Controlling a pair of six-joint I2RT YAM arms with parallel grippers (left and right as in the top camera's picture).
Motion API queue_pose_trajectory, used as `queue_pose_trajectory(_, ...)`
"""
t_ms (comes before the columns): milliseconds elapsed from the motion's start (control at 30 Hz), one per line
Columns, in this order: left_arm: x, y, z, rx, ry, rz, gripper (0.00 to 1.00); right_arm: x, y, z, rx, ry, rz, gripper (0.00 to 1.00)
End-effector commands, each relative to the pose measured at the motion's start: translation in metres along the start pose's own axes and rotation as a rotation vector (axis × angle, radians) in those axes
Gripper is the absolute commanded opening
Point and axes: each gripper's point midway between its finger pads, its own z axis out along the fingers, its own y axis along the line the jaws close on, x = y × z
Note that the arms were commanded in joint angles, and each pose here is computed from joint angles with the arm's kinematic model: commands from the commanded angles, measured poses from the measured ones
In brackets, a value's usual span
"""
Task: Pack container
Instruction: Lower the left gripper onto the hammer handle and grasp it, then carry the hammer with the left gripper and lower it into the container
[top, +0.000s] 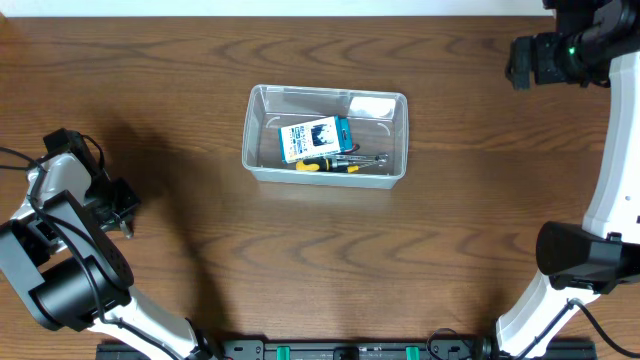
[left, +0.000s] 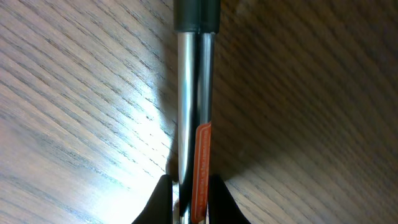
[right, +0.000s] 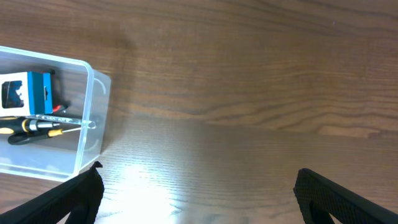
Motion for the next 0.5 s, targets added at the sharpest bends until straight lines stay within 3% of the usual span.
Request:
queue_pose_trajectory(0, 0.014, -0.006, 0.014, 0.027, 0.057, 0.001, 0.06, 0.001, -0.001, 0.004, -0.007, 0.008, -0.002, 0.99)
queue_pose_trajectory(300, 0.006, -0.01, 0.0, 0.038, 0.018, 0.05, 0.06, 0.001, -0.002, 0.004, -0.006, 0.007, 0.0, 0.99)
queue_pose_trajectory(467, 0.003, -0.043, -0.045, 0.14, -0.059, 0.275, 0.06, 0.001, -0.002, 0.004, -0.007, 0.011, 0.0, 0.99)
